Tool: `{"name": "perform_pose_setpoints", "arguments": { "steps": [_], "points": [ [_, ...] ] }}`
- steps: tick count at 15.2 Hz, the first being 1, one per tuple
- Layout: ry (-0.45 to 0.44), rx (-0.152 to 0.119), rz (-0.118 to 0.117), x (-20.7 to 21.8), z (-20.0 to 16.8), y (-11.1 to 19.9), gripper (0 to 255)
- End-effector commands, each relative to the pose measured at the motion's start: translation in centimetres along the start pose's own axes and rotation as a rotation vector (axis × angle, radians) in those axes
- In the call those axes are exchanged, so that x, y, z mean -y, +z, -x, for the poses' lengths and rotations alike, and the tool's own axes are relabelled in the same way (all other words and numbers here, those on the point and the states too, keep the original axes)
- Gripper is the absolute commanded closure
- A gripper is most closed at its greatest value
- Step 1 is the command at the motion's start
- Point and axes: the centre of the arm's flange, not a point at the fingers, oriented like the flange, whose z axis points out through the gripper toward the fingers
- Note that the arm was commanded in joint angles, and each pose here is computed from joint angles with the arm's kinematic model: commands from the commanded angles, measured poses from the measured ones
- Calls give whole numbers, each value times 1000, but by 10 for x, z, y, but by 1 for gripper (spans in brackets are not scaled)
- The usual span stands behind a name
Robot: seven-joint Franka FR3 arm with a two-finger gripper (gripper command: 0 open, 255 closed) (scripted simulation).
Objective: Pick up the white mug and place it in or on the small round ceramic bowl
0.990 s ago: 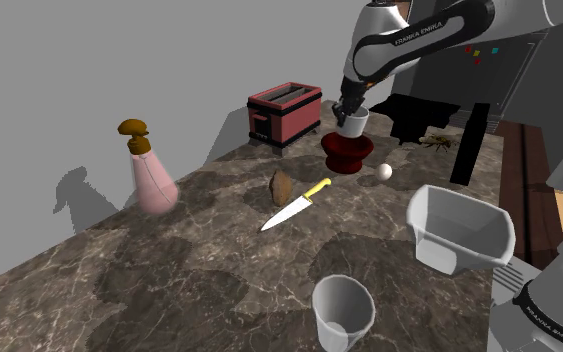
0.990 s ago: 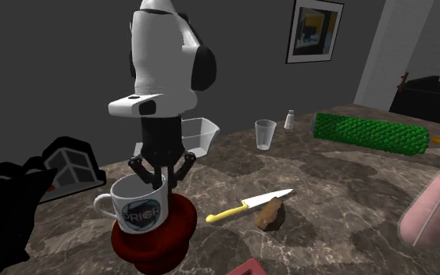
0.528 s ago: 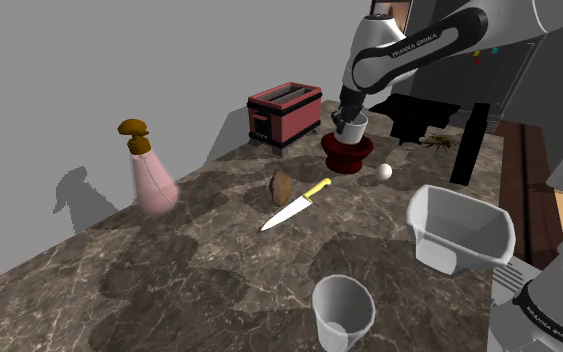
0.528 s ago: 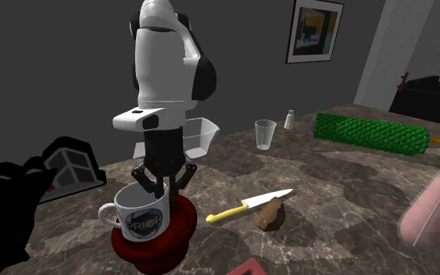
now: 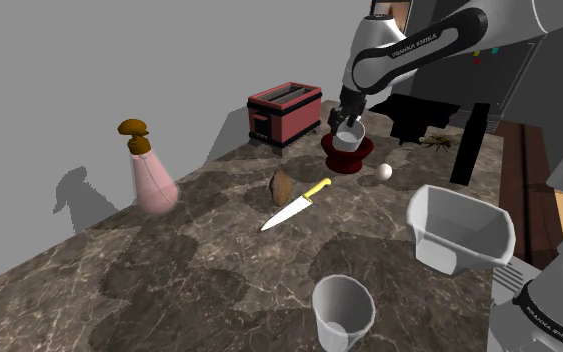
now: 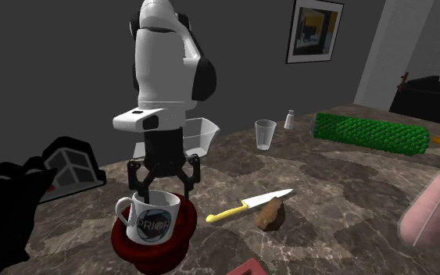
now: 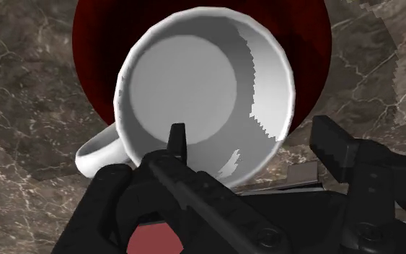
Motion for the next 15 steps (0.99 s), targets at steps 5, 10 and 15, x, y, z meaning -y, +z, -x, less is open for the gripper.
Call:
{"name": "perform_pose_setpoints", "arguments": {
  "steps": [5,10,15],
  "points": [
    [0,0,0,0,0,-26,0],
    [0,0,0,0,0,-50,0],
    [0,0,0,0,0,-50,0]
  ]
}}
